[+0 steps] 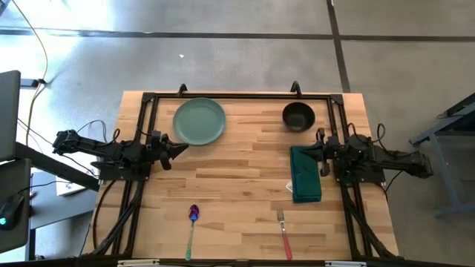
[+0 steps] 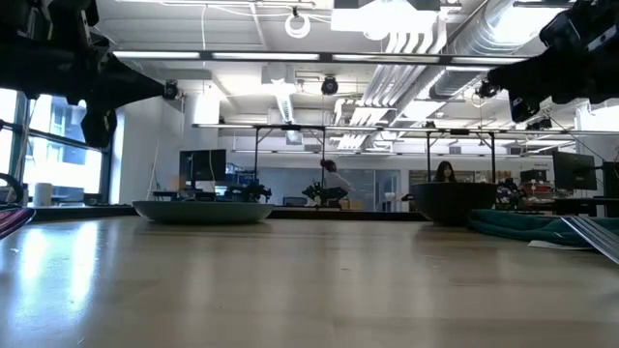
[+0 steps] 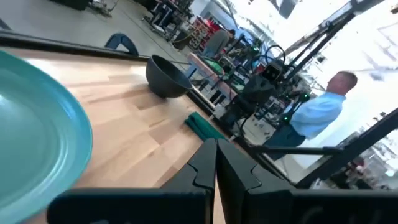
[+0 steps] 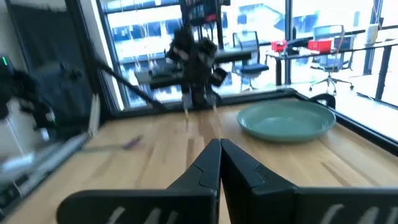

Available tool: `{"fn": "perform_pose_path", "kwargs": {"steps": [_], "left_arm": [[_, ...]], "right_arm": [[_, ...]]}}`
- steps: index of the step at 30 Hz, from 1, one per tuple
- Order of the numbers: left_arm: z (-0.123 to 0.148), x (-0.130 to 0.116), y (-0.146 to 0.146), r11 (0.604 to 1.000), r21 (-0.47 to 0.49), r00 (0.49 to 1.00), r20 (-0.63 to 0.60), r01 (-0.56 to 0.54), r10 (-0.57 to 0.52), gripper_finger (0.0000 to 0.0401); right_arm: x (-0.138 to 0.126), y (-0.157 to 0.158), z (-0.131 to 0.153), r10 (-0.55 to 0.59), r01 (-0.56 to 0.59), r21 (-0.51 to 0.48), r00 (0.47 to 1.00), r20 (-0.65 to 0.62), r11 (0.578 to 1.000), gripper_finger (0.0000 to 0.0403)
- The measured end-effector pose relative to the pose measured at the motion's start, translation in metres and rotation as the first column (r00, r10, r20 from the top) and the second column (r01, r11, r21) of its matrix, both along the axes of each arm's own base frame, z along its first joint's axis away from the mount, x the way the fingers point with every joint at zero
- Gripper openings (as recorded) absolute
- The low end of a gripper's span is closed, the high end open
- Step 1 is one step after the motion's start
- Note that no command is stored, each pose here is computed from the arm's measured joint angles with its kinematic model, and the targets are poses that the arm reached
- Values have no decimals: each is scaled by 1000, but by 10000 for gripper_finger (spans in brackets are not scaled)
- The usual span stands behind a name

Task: Set table place
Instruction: Move the green plate from the top left to the center on the table

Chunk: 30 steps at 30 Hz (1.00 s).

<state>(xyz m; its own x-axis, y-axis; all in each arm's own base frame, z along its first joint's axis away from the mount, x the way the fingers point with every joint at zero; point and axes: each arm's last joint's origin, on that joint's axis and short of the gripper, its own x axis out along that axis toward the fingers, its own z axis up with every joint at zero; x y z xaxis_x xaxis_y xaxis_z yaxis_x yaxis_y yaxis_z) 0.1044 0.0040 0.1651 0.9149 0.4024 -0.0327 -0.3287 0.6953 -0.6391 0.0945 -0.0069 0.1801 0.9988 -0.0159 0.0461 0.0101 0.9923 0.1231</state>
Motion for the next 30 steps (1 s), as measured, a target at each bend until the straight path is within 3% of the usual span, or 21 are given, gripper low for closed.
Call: {"fn": "perform_pose_path", "kwargs": {"steps": [6, 10, 13, 16, 18, 22, 26, 30], "left_arm": [[1, 0, 1, 998, -50, 999, 28, -37, 39, 1], [7, -1, 1, 999, -10, 999, 27, -34, 34, 1], [27, 0, 1, 998, 54, 999, 20, -41, 40, 1], [59, 2, 1, 987, 152, 997, -47, -53, 61, 1], [80, 3, 2, 978, 200, 983, -156, -62, 95, 0], [113, 11, 3, 965, 247, 877, -438, -92, 195, 0], [127, 26, 3, 965, 239, 704, -667, -108, 244, 0], [126, 49, -1, 979, 202, 534, -824, -30, 187, 1]], "right_arm": [[0, 0, 5, 4, -13, 152, 998, 57, 988, 0], [-2, -2, 13, -46, 8, 259, 989, 142, 966, 0], [-4, -5, 21, -161, 73, 352, 960, 230, 933, 0], [-6, -6, 29, -208, 106, 356, 942, 262, 929, 0], [-6, -7, 35, -250, 155, 348, 936, 247, 925, 0], [-3, -10, 47, -320, 260, 337, 937, 137, 905, 0], [7, -12, 64, -374, 355, 310, 928, 1, 882, 0], [20, -14, 88, -397, 413, 260, 911, -114, 873, 0]]}}
